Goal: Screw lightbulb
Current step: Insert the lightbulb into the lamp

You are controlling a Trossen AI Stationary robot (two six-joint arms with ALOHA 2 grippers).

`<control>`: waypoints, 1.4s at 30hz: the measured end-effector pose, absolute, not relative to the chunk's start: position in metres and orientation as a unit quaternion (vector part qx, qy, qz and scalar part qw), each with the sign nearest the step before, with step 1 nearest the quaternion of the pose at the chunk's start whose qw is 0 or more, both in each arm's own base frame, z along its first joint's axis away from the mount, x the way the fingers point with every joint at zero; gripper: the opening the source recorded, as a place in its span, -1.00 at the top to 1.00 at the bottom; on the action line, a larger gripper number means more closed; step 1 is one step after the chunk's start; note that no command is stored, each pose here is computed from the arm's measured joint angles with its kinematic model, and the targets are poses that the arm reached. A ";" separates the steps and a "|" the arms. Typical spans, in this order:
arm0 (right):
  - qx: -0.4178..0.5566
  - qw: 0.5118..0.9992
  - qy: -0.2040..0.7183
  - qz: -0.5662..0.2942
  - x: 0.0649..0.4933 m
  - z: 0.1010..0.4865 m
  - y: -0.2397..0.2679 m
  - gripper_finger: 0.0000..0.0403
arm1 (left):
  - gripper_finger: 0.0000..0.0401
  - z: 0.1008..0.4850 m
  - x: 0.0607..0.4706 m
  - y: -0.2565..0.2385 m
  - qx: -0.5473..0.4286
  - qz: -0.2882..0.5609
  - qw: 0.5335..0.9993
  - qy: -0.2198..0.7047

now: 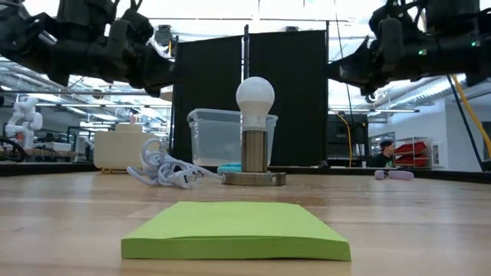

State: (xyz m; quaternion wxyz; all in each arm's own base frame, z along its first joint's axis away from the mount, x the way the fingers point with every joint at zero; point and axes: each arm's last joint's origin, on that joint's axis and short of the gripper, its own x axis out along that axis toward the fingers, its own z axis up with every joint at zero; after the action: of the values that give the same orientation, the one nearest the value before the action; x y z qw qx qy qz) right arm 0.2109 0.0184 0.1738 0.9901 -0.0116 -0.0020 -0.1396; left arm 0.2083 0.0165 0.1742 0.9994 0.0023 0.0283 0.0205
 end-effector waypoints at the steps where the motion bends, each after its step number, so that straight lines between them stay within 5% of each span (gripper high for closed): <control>1: -0.010 0.990 -0.001 -0.140 0.215 0.172 0.019 1.00 | 1.00 0.172 0.211 0.016 0.003 0.018 1.000 0.025; 20: -0.014 0.982 0.031 -0.183 0.270 0.168 0.014 1.00 | 1.00 0.151 0.242 0.008 -0.011 -0.025 1.000 0.013; 42: -0.004 0.977 0.040 -0.208 0.279 0.162 0.010 1.00 | 1.00 0.152 0.262 0.002 -0.011 -0.041 0.998 0.038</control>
State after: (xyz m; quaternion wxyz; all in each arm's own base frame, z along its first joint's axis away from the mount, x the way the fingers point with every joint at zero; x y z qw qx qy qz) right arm 0.2795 0.0096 0.1622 0.9773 -0.0038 0.0405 -0.2077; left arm 0.2621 0.0016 0.1517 0.9984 -0.0109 0.0382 -0.0412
